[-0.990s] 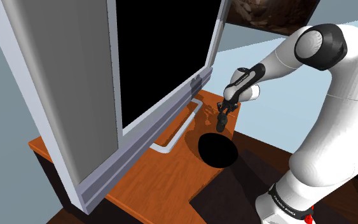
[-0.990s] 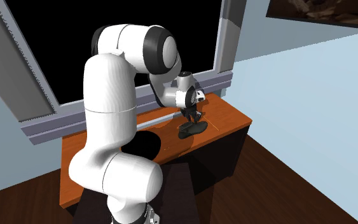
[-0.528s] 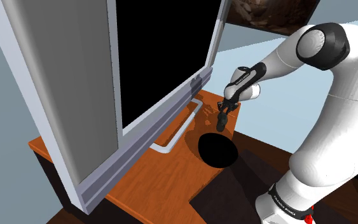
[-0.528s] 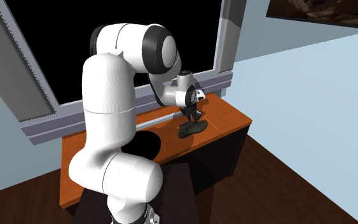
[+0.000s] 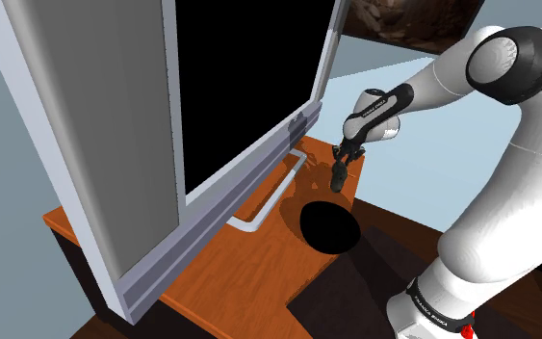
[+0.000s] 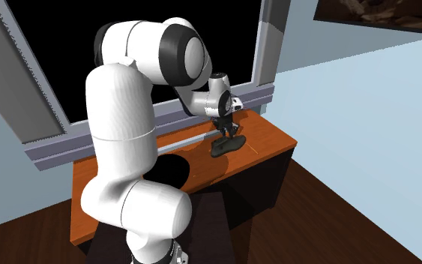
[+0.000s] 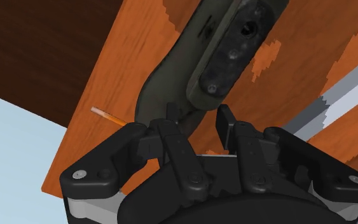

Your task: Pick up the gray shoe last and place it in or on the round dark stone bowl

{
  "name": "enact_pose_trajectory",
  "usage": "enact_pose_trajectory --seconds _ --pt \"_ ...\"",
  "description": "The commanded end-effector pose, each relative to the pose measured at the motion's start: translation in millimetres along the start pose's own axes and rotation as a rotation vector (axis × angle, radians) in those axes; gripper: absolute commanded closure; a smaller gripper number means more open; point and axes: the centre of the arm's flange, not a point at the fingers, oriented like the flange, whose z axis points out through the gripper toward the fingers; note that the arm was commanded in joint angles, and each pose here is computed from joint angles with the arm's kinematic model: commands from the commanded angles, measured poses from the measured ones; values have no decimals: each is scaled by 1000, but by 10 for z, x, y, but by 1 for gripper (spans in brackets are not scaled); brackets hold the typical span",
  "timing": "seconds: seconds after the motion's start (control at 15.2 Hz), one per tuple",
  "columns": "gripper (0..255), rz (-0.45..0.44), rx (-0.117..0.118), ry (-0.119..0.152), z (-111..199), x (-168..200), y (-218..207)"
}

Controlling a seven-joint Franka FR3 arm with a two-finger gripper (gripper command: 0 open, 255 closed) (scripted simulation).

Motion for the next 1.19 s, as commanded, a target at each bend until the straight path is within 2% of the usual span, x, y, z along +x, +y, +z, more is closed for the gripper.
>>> enact_pose_trajectory --seconds 0.0,1.12 --pt "255 0 0 1 -97 19 3" --pt "255 0 0 1 -970 214 69"
